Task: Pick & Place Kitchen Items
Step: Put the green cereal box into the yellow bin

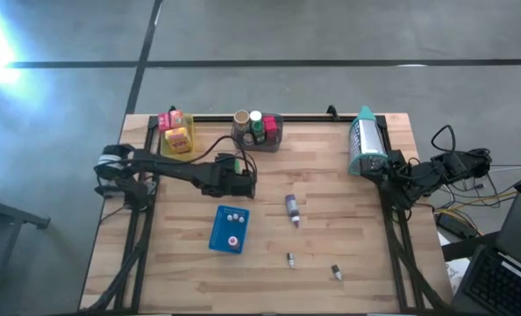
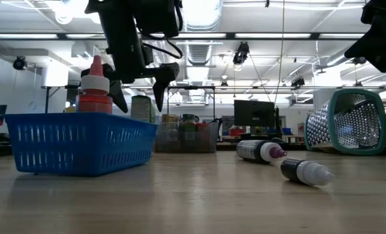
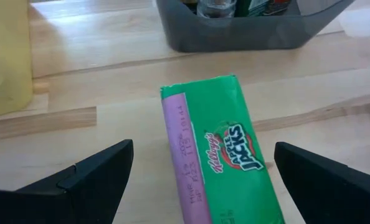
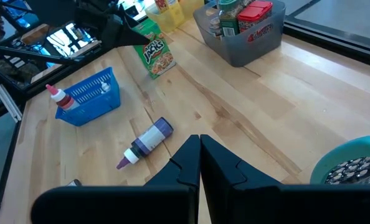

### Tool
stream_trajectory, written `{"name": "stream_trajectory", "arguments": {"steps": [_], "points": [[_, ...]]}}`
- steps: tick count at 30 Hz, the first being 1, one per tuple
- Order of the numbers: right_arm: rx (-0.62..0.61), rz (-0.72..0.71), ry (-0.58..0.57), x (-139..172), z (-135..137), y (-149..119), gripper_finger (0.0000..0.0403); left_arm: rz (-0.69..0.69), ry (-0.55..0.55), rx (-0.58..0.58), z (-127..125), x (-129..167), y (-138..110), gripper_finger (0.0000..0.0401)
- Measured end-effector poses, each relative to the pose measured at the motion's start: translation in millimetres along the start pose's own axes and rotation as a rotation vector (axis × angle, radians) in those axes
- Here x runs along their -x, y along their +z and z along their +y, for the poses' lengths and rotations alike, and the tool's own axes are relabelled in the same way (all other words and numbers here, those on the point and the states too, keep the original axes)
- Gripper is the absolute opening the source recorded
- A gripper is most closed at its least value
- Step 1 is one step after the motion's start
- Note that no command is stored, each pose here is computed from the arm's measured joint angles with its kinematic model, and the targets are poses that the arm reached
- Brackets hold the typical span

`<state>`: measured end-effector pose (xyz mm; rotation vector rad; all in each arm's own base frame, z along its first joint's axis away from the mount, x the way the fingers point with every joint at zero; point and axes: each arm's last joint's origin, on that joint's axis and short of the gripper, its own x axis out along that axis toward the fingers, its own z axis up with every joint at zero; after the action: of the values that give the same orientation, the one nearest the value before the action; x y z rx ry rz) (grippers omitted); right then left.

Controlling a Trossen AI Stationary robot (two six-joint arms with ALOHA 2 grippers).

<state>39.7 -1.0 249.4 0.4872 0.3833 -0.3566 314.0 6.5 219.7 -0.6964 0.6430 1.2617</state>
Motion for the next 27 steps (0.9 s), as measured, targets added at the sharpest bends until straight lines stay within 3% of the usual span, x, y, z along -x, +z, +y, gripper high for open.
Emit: {"name": "stream_trajectory", "arguments": {"steps": [16, 27], "points": [[0.000, 0.000, 0.000, 0.0, 0.0, 0.0, 0.0008, -0.008, -0.005, -0.010, -0.4, -2.6, 2.8, 0.0392], [0.000, 0.000, 0.000, 0.0, 0.0, 0.0, 0.0008, -0.008, -0.006, -0.009, -0.6, -2.6, 2.8, 0.0332]]}}
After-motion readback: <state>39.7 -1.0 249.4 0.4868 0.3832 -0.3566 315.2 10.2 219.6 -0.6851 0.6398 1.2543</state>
